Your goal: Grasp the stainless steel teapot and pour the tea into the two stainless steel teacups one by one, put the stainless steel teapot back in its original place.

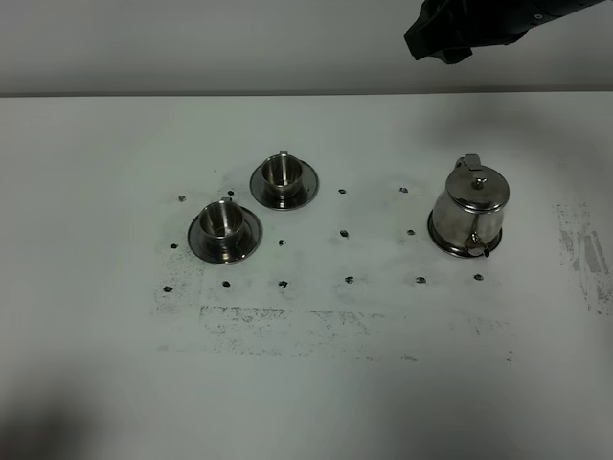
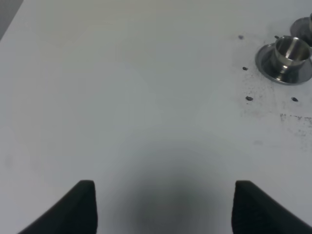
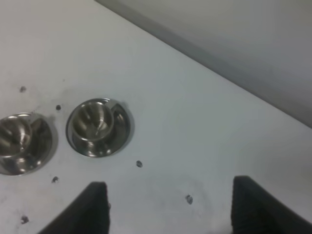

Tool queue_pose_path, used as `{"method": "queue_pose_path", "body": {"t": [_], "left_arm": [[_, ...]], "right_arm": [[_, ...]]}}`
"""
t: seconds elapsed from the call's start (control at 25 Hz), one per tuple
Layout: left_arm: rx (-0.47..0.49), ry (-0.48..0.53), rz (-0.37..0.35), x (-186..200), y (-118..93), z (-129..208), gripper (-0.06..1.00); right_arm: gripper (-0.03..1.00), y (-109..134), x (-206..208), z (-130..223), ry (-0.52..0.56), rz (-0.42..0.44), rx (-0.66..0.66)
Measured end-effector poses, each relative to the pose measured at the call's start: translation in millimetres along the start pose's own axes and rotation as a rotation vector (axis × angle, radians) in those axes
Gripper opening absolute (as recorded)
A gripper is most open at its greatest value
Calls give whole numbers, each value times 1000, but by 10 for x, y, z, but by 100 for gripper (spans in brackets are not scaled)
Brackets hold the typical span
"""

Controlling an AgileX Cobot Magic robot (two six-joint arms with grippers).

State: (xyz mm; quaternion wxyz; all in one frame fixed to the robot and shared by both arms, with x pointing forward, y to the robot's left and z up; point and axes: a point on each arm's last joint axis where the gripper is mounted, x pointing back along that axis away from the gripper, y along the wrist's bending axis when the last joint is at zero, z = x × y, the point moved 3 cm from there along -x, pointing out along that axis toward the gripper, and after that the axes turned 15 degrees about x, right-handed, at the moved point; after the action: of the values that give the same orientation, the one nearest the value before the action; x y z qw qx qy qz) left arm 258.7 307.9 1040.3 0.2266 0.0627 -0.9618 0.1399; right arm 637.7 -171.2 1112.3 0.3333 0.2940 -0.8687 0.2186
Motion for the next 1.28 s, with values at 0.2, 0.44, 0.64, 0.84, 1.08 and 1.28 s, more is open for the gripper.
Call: {"method": "queue_pose_path", "body": {"t": [0.2, 0.44, 0.64, 0.84, 1.08, 1.28], "left_arm": [[-2, 0, 1, 0, 1, 0, 56], [-2, 0, 1, 0, 1, 0, 56], [-2, 0, 1, 0, 1, 0, 56], [-2, 0, 0, 0, 2, -1, 56], [-3, 0, 0, 0, 2, -1, 56], [-3, 0, 0, 0, 2, -1, 56]], "right_arm": [[52, -6, -206, 79, 40, -22, -9], [52, -13, -355, 148, 74, -33, -6], [52, -73, -377, 152, 73, 13, 14], [52, -172, -621, 232, 90, 73, -8], [52, -239, -1017, 405, 128, 97, -24], [52, -347, -1311, 635, 196, 146, -30]]}}
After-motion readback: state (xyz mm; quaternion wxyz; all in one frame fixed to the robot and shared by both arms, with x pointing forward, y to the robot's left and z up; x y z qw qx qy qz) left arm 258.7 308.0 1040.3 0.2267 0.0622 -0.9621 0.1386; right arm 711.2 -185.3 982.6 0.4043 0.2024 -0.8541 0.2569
